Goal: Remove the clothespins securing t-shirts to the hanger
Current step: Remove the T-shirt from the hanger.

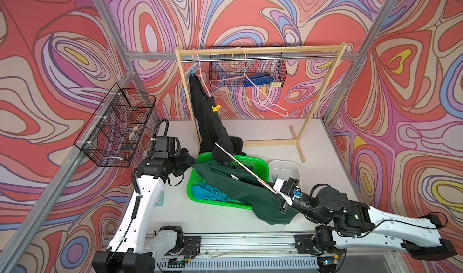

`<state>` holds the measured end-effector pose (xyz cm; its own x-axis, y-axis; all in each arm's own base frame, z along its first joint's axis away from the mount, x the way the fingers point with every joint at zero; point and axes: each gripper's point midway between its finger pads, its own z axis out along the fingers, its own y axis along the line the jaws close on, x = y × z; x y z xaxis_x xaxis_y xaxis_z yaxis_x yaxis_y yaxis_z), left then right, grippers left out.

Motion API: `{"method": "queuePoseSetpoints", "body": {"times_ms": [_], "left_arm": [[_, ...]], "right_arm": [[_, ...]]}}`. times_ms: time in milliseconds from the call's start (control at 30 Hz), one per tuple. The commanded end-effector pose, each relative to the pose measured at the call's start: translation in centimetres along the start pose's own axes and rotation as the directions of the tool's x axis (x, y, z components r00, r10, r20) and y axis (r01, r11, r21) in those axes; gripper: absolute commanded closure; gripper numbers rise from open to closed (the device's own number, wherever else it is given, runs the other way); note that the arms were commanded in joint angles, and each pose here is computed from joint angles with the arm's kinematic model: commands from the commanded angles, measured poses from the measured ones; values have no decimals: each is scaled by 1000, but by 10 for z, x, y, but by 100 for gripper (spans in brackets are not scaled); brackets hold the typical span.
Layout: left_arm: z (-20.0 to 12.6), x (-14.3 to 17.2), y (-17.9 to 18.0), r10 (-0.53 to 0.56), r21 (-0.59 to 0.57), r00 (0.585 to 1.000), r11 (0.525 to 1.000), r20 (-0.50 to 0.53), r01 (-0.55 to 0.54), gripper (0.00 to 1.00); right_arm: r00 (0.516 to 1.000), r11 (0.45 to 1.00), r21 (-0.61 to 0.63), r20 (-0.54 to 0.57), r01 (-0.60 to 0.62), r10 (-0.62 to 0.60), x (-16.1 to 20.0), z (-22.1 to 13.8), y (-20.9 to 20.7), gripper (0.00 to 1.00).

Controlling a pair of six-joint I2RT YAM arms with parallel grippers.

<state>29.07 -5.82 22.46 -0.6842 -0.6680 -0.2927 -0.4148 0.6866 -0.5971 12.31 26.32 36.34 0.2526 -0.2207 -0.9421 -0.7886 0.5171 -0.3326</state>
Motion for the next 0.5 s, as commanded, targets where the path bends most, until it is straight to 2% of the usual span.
{"method": "queuePoseSetpoints", "body": {"times_ms": [0,167,467], "left_arm": [[11,-11,9,24,-23,999,999,49,-23,100],[23,6,6,41,38,999,998,-17,-40,100],[47,47,4,157,34,984,987,-78,-155,100]], "right_arm": [[997,996,94,80,4,-11,-25,-2,-21,100],[996,992,122,87,17,-27,-39,21,-20,100],[979,983,181,199,3,-39,-71,66,-15,100]]}}
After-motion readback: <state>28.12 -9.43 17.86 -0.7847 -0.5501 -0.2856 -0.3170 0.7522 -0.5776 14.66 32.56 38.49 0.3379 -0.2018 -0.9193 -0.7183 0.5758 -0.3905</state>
